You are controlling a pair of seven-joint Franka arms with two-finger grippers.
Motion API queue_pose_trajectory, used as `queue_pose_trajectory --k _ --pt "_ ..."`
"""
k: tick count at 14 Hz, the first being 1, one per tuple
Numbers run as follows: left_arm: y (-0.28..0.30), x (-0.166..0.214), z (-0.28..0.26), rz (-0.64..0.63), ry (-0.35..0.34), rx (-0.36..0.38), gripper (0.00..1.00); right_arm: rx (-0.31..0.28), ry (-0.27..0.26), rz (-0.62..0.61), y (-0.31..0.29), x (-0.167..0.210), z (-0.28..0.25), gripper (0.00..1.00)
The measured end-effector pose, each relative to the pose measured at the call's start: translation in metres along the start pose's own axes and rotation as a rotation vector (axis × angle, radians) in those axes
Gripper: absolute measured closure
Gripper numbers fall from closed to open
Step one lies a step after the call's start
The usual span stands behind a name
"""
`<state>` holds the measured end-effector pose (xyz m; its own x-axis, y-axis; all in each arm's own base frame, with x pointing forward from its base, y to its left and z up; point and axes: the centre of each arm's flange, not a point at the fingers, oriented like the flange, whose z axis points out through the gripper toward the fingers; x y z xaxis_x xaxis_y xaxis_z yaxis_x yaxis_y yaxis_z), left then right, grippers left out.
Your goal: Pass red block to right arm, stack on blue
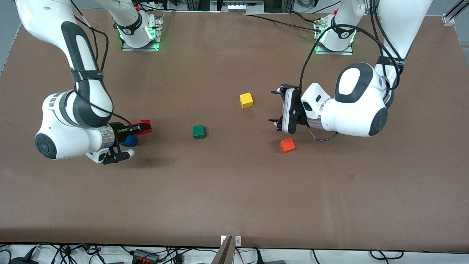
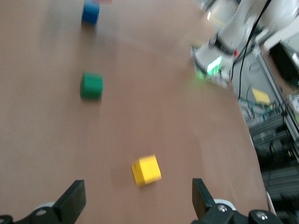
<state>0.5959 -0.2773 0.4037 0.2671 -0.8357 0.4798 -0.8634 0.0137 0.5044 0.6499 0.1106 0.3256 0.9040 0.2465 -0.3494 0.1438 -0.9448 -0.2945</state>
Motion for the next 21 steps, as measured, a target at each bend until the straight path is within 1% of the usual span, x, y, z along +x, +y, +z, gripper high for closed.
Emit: queue_pose_trajectory --k 1,3,4,6,7,9,10,11,13,14,16,17,19,21 --pt "-0.001 -0.008 0.0 -0.021 -0.072 0.008 0.0 -0.055 0.015 0.029 0.007 -0.002 -0.004 0.44" --pt "-0.004 -0.032 -0.005 -0.074 -0.246 0.032 0.0 -0.168 0.065 0.06 0.023 -0.008 -0.008 0.44" --pt "-0.007 -0.046 -0.012 -0.111 -0.325 0.055 0.0 -0.202 0.086 0.068 0.028 -0.012 -0.007 0.44" --pt "-0.012 -0.066 -0.031 -0.209 -0.462 0.129 0.0 -0.229 0.11 0.098 0.033 -0.021 -0.001 0.44" --pt "-0.012 -0.072 -0.04 -0.278 -0.511 0.171 0.0 -0.24 0.122 0.117 0.034 -0.025 0.002 0.44" --pt "-0.005 -0.075 -0.053 -0.435 -0.593 0.26 0.0 -0.269 0.165 0.139 0.036 -0.032 0.007 0.44" --pt "0.002 -0.074 -0.061 -0.527 -0.621 0.309 0.0 -0.285 0.184 0.143 0.038 -0.034 0.011 0.44" --pt "0.01 -0.073 -0.069 -0.62 -0.628 0.357 0.0 -0.295 0.195 0.144 0.04 -0.036 0.016 0.44" --pt "0.023 -0.068 -0.089 -0.774 -0.6 0.443 0.0 -0.301 0.206 0.152 0.043 -0.036 0.024 0.44" --pt "0.03 -0.065 -0.1 -0.828 -0.583 0.473 0.0 -0.3 0.217 0.162 0.045 -0.036 0.028 0.44" --pt "0.044 -0.06 -0.129 -0.898 -0.545 0.532 0.0 -0.305 0.244 0.17 0.049 -0.035 0.04 0.44" --pt "0.051 -0.061 -0.149 -0.929 -0.513 0.579 0.0 -0.315 0.254 0.165 0.051 -0.035 0.047 0.44" --pt "0.066 -0.07 -0.195 -0.99 -0.407 0.688 0.0 -0.333 0.262 0.161 0.056 -0.036 0.058 0.44" --pt "0.08 -0.086 -0.229 -1.08 -0.279 0.744 0.0 -0.336 0.266 0.163 0.059 -0.035 0.061 0.44"
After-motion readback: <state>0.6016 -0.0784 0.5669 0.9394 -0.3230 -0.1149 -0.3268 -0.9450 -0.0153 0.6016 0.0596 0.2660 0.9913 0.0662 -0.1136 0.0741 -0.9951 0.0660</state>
